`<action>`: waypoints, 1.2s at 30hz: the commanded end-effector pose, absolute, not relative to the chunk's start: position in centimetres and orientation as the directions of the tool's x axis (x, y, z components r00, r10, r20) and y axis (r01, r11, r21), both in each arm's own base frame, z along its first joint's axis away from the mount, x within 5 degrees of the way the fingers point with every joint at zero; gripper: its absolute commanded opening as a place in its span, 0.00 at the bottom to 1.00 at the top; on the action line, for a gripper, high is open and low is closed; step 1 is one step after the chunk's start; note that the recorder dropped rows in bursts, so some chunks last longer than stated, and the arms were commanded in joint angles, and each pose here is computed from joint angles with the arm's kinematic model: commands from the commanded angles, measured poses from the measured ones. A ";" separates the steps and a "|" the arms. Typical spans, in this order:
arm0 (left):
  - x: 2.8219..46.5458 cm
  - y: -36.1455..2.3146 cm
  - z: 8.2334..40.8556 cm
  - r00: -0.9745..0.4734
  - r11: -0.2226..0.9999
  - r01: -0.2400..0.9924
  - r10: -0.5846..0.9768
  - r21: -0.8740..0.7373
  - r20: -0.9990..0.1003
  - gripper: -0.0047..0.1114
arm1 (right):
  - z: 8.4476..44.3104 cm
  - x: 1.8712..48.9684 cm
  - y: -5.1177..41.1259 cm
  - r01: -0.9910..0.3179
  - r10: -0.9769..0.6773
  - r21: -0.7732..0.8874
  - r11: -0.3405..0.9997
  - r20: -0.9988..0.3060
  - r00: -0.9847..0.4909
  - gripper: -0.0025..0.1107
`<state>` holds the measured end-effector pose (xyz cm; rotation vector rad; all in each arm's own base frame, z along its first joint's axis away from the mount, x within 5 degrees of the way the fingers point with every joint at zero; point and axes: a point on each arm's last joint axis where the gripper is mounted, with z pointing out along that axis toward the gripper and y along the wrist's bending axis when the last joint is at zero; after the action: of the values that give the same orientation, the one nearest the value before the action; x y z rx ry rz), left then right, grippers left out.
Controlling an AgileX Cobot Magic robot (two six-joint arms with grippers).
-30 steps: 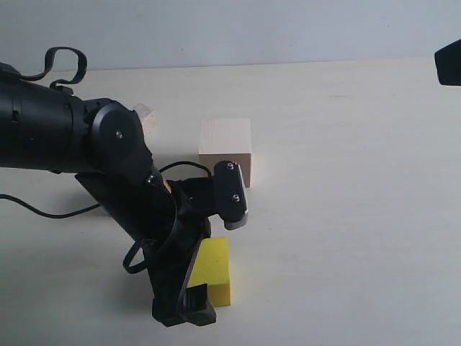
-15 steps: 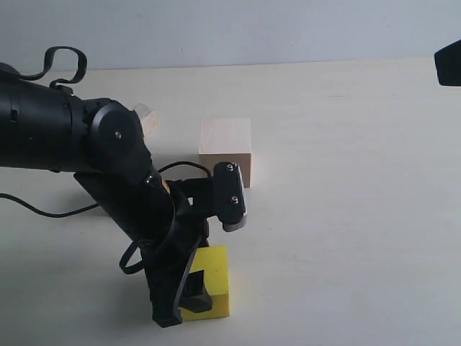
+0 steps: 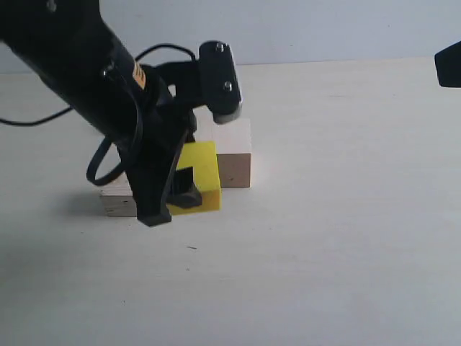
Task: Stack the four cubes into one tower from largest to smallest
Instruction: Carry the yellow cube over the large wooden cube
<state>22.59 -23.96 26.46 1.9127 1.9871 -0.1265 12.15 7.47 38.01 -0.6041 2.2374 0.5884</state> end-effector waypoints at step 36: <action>34.7 -26.3 28.0 0.141 -0.075 0.979 0.923 0.191 -0.359 0.04 | 38.1 12.1 7.6 -0.581 -0.226 0.246 0.776 -0.752 -0.619 0.02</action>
<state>34.61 -25.85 27.63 2.1035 1.8122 -0.1820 12.07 7.59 38.06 -0.6015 2.2376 0.6127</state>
